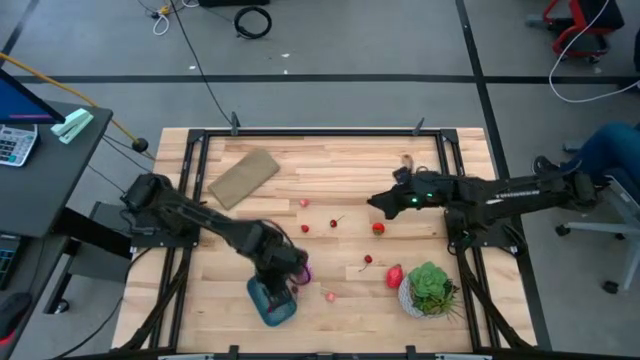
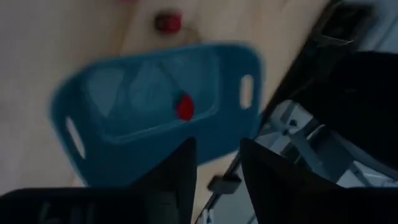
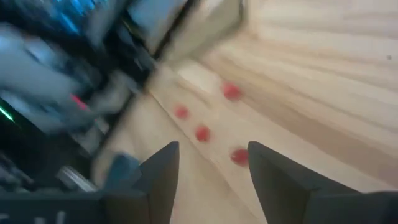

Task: Pick and placing Produce into tupperware
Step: Put the red cherry into the blue bin

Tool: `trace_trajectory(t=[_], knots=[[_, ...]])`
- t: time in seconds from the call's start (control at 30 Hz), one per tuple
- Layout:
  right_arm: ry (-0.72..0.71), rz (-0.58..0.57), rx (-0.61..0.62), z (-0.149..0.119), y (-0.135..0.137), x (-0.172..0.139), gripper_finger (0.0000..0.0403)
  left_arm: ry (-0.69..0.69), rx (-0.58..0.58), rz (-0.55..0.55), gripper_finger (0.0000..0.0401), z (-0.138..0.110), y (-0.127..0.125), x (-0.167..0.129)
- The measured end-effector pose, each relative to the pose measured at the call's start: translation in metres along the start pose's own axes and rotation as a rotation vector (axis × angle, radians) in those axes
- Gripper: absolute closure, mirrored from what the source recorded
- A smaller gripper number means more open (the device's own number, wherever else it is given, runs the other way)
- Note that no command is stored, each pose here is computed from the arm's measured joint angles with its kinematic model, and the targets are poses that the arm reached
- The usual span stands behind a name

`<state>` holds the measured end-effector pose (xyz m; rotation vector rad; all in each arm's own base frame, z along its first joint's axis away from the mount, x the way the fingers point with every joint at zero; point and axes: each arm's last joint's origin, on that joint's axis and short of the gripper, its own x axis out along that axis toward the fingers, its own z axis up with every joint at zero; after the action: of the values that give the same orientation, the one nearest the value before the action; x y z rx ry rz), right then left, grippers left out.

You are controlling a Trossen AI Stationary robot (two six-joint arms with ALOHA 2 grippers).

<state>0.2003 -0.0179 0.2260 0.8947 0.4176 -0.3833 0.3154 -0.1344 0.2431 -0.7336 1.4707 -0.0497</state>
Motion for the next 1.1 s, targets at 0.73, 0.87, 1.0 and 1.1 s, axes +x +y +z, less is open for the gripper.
trace_trajectory(t=[0.73, 0.87, 1.0, 1.1], knots=[[0.394, -0.336, -0.109, 0.004, 0.006, 0.137, 0.0229, -0.714, 0.002, 0.106, 0.0301, -0.046, 0.039, -0.169], [0.402, -0.343, -0.11, 0.001, 0.005, 0.141, 0.0231, -0.742, 0.013, 0.124, 0.0302, -0.049, 0.041, -0.173], [0.404, -0.344, -0.111, -0.001, 0.004, 0.142, 0.0231, -0.745, 0.026, 0.139, 0.0306, -0.049, 0.041, -0.173], [0.401, -0.346, -0.112, -0.001, 0.003, 0.143, 0.0231, -0.744, 0.034, 0.144, 0.0307, -0.049, 0.041, -0.173]])
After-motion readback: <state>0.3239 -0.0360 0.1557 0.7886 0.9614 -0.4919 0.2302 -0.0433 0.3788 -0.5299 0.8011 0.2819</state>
